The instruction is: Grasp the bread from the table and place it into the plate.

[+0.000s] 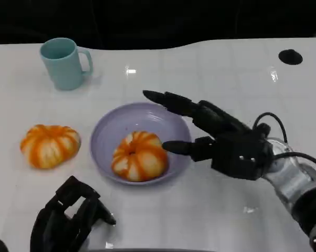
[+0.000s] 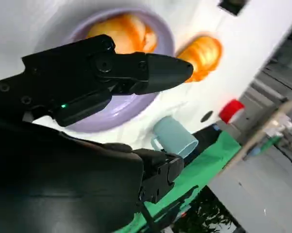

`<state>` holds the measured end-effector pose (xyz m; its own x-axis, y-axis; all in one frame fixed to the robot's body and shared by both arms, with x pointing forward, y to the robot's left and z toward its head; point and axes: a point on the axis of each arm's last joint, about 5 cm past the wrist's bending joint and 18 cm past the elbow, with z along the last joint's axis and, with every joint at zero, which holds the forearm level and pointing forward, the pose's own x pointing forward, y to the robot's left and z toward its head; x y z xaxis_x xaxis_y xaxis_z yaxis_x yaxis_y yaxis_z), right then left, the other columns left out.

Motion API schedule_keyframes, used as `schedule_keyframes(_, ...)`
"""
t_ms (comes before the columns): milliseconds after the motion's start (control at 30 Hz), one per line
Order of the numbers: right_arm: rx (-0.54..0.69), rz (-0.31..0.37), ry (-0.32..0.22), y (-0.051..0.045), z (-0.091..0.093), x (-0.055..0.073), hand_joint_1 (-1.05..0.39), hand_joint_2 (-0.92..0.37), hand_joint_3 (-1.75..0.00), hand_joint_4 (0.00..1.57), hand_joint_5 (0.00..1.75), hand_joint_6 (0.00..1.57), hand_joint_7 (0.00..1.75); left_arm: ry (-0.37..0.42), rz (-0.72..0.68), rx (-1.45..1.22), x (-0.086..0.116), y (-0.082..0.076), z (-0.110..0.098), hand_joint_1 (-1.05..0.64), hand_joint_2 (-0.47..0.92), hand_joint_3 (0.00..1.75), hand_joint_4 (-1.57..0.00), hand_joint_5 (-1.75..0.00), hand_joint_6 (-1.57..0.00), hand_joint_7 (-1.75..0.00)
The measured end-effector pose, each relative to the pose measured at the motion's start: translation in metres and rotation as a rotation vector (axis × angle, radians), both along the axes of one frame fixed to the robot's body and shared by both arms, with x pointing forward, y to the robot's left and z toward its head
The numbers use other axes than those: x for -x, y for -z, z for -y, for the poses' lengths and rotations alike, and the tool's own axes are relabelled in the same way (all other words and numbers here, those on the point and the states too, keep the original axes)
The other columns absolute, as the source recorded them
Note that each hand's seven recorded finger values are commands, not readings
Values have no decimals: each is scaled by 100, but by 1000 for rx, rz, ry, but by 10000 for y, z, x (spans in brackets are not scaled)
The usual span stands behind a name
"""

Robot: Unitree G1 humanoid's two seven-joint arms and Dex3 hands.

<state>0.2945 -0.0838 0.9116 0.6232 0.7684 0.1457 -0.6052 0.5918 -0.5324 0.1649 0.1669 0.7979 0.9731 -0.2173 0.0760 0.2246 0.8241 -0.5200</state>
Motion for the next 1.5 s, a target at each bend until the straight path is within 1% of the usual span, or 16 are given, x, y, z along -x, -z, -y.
schedule_keyframes(67, -88, -49, -7, 70, 93, 61, -71, -92, -49, 35, 16, 26, 7, 1, 0, 2, 0, -1, 5, -50, 92, 27, -60, -175, -49, -151)
schedule_keyframes(133, -185, -82, 8, 154, 188, 141, -66, -92, -50, 42, 20, 32, 9, -1, 1, 5, 1, -1, 5, -51, 92, 27, -61, -175, -50, -152)
schedule_keyframes(167, -219, -89, 16, 190, 232, 179, -66, -92, -50, 44, 20, 33, 9, -2, 1, 5, 1, -1, 5, -52, 92, 27, -61, -175, -50, -152)
schedule_keyframes(267, -287, -108, 32, 266, 319, 260, -60, -92, -47, 58, 28, 48, 15, 0, 3, 3, 0, -2, 8, -52, 92, 27, -61, -175, -50, -154)
schedule_keyframes(300, -315, -116, 41, 288, 349, 285, -57, -92, -45, 63, 37, 56, 18, 0, 3, 2, 0, -2, 9, -52, 92, 27, -61, -175, -49, -154)
schedule_keyframes(333, -350, -131, 44, 309, 380, 310, -55, -92, -42, 60, 60, 65, 21, 0, 3, 2, 0, -2, 9, -52, 92, 27, -61, -175, -49, -154)
schedule_keyframes(400, -449, -192, 47, 357, 419, 358, -55, -92, -41, 56, 89, 74, 27, -1, 3, 2, 2, -1, 8, -52, 92, 27, -61, -175, -49, -154)
schedule_keyframes(433, -495, -232, 49, 386, 431, 387, -55, -92, -42, 53, 100, 76, 30, 0, 3, 2, 0, -3, 10, -52, 92, 27, -61, -175, -49, -154)
schedule_keyframes(467, -529, -265, 58, 418, 447, 420, -56, -92, -44, 47, 120, 75, 43, 0, 4, 3, 0, -3, 13, -52, 92, 27, -61, -175, -48, -154)
schedule_keyframes(533, -571, -320, 78, 466, 480, 492, -56, -92, -44, 39, 144, 56, 93, 0, 3, 3, 2, -3, 11, -51, 92, 26, -60, -175, -48, -154)
schedule_keyframes(600, -601, -386, 101, 503, 522, 565, -54, -92, -45, 38, 158, 49, 116, -2, 3, 3, 3, -3, 8, -51, 92, 26, -60, -175, -48, -153)
schedule_keyframes(667, -643, -458, 122, 535, 572, 636, -53, -92, -46, 41, 169, 49, 129, -2, 4, 2, 3, -4, 5, -51, 92, 27, -60, -175, -48, -153)
schedule_keyframes(833, -697, -578, 150, 583, 694, 755, -53, -92, -46, 55, 175, 46, 152, -2, 6, -1, 3, -8, -3, -52, 92, 27, -60, -175, -48, -153)
schedule_keyframes(967, -715, -613, 157, 626, 745, 809, -51, -92, -46, 67, 175, 45, 171, 1, 8, -7, 1, -23, -25, -52, 92, 27, -59, -175, -48, -153)
schedule_keyframes(1367, -742, -627, 169, 688, 794, 846, -45, -92, -47, 76, 175, 51, 175, -1, 6, -12, 6, -25, -55, -51, 92, 29, -59, -175, -49, -148)
schedule_keyframes(1500, -743, -651, 180, 711, 802, 881, -44, -92, -44, 78, 175, 53, 175, -2, 6, -16, 5, -26, -66, -52, 92, 28, -59, -175, -50, -148)
